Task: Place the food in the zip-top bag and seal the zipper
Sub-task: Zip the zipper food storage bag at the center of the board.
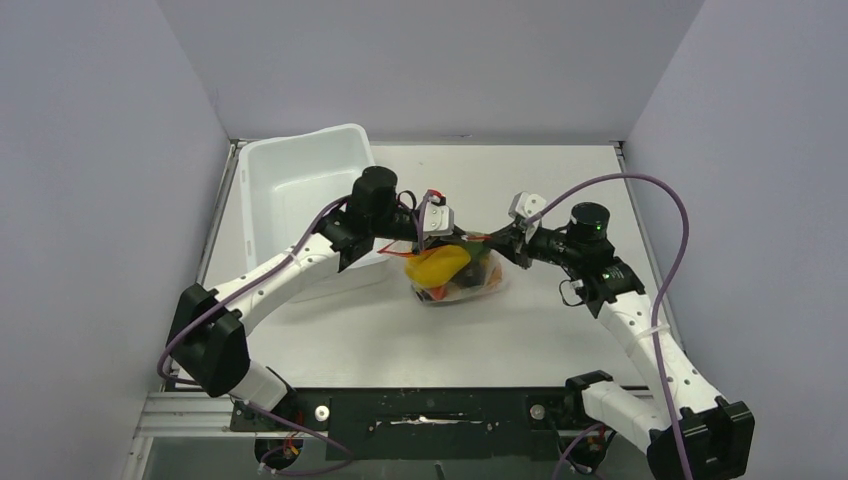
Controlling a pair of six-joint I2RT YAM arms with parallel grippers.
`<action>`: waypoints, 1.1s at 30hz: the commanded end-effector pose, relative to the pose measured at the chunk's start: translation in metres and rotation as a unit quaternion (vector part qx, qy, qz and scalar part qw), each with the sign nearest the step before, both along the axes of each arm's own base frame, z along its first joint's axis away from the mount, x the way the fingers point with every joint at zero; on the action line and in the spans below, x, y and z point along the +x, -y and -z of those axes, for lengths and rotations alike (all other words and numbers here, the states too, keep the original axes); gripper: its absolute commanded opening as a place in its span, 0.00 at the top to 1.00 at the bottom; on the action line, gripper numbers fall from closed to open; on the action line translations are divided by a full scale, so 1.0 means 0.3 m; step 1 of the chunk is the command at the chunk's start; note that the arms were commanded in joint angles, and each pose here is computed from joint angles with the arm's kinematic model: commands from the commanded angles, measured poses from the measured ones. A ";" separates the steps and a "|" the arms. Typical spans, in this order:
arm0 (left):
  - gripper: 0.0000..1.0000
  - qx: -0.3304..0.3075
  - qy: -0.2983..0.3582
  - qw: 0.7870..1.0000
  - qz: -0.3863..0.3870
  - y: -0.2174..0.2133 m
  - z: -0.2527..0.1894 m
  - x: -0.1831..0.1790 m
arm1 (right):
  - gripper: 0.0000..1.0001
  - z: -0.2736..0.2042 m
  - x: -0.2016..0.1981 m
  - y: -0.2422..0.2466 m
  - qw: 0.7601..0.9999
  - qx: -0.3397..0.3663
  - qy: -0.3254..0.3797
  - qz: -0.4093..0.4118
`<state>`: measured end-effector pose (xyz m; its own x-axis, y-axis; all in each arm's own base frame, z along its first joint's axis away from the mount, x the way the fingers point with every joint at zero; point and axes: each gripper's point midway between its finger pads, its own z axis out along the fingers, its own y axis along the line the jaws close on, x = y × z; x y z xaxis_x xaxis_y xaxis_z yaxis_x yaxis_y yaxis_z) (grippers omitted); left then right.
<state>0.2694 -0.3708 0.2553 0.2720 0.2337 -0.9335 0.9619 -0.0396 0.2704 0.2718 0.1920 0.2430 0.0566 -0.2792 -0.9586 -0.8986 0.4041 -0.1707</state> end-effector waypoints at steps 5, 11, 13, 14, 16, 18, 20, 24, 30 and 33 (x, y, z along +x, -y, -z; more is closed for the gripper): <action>1.00 -0.028 0.029 0.999 -0.017 -0.081 -0.109 0.011 | 1.00 -0.090 0.111 0.187 0.981 0.049 0.035 0.182; 1.00 -0.017 0.031 0.999 -0.028 -0.106 -0.106 0.013 | 1.00 -0.096 0.134 0.250 0.971 0.067 0.028 0.228; 1.00 -0.008 0.030 0.999 -0.034 -0.119 -0.098 0.015 | 1.00 -0.097 0.142 0.274 0.966 0.068 0.031 0.248; 1.00 -0.004 0.027 0.999 -0.038 -0.124 -0.091 0.017 | 1.00 -0.098 0.144 0.287 0.963 0.069 0.033 0.258; 1.00 0.004 0.022 0.999 -0.041 -0.136 -0.079 0.016 | 1.00 -0.097 0.150 0.316 0.957 0.070 0.036 0.279; 1.00 0.005 0.021 0.999 -0.044 -0.147 -0.071 0.014 | 1.00 -0.091 0.156 0.347 0.950 0.070 0.035 0.301; 1.00 0.005 0.021 0.999 -0.049 -0.159 -0.067 0.012 | 1.00 -0.087 0.165 0.386 0.941 0.073 0.032 0.329; 1.00 0.008 0.016 0.998 -0.056 -0.182 -0.051 0.001 | 1.00 -0.097 0.168 0.437 0.927 0.086 0.033 0.364; 1.00 0.010 0.014 0.998 -0.063 -0.205 -0.053 -0.009 | 1.00 -0.113 0.162 0.471 0.912 0.105 0.036 0.395; 1.00 0.010 0.007 0.998 -0.068 -0.210 -0.050 -0.014 | 1.00 -0.104 0.155 0.520 0.892 0.115 0.042 0.435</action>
<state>0.2712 -0.3193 0.2523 0.2386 0.3057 -0.9218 0.9596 0.0715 0.2721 0.3058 0.0837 0.2464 -0.1260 -0.0716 -0.9894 -0.4654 0.8851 -0.0048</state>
